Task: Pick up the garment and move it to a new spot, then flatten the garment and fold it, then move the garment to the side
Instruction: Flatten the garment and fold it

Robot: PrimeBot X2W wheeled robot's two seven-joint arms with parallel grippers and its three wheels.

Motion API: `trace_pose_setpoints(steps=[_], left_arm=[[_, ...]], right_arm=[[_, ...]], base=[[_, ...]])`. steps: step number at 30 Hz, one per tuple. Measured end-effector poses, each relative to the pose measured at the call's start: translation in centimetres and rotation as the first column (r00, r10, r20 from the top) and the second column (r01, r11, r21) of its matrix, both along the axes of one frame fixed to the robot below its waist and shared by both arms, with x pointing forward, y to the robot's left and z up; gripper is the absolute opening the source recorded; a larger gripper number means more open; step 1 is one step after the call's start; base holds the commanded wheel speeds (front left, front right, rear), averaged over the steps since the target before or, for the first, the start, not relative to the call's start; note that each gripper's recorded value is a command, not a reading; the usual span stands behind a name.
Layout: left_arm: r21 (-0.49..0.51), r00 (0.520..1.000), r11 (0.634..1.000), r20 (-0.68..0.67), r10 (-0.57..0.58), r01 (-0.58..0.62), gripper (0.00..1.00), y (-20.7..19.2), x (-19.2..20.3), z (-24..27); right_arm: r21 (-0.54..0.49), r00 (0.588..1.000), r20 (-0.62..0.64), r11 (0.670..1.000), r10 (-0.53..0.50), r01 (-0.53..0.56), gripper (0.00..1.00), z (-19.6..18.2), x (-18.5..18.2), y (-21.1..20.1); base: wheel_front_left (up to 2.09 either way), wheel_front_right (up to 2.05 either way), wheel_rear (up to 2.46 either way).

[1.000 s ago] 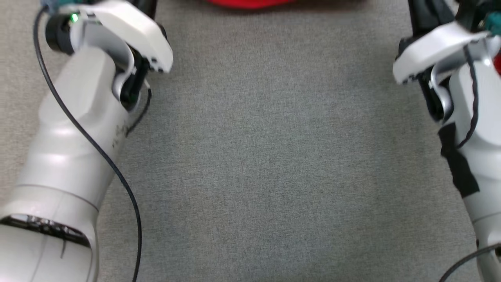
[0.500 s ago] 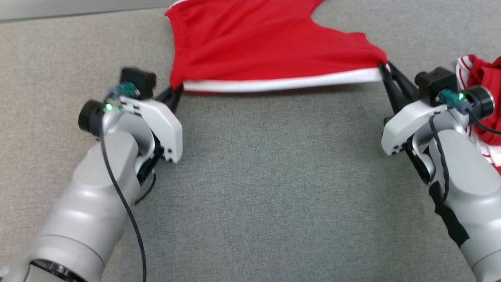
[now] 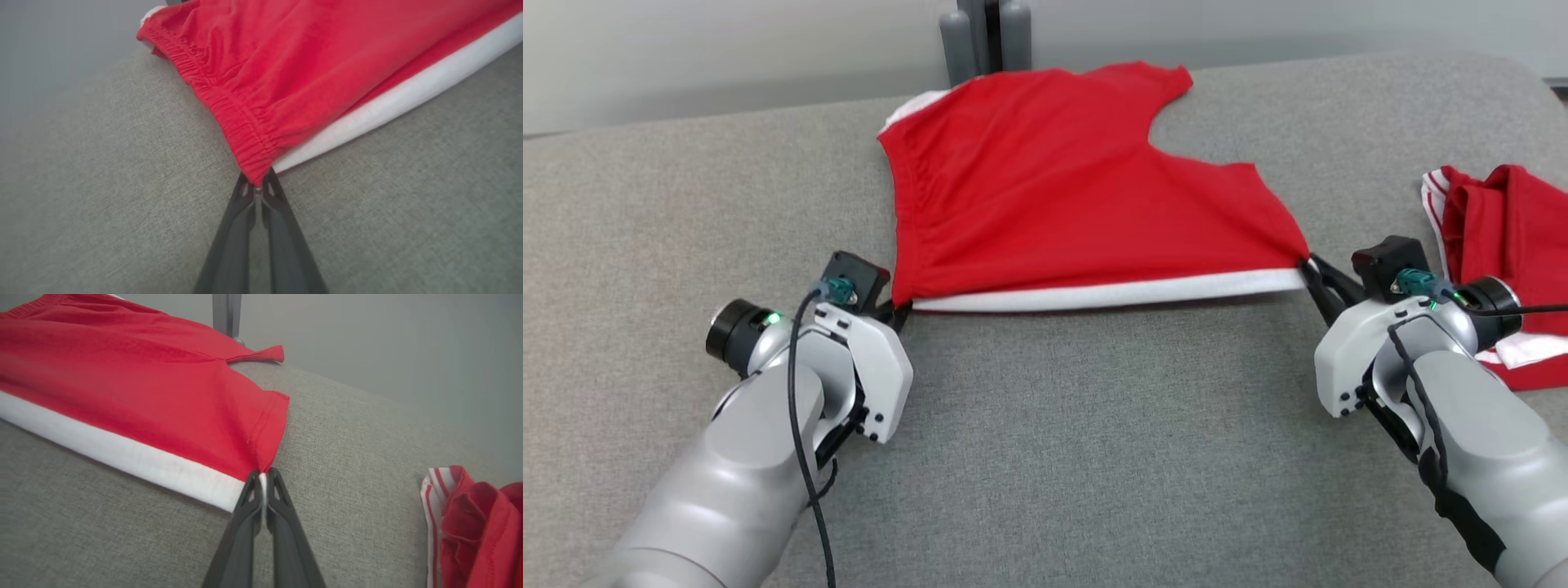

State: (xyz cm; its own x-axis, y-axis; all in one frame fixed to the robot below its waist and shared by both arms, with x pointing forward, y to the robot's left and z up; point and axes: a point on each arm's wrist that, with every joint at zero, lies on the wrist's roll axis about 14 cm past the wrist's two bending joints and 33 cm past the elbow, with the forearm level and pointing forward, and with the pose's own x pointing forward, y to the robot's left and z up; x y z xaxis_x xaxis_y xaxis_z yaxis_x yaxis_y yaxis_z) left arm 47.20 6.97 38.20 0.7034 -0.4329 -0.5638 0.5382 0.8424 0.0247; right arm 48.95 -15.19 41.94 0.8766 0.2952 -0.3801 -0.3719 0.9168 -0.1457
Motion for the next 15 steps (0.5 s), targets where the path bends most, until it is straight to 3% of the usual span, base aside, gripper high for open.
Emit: trace_pose_setpoints(steps=[15], left_arm=[[0.078, 0.995, 0.995, -0.082, -0.050, 0.056, 0.00, 0.9, -5.5, -0.1]], right_arm=[[-0.050, 0.979, -0.180, 0.993, 0.097, -0.108, 0.00, 0.2, -4.9, 0.2]], base=[[0.00, 0.00, 0.00]])
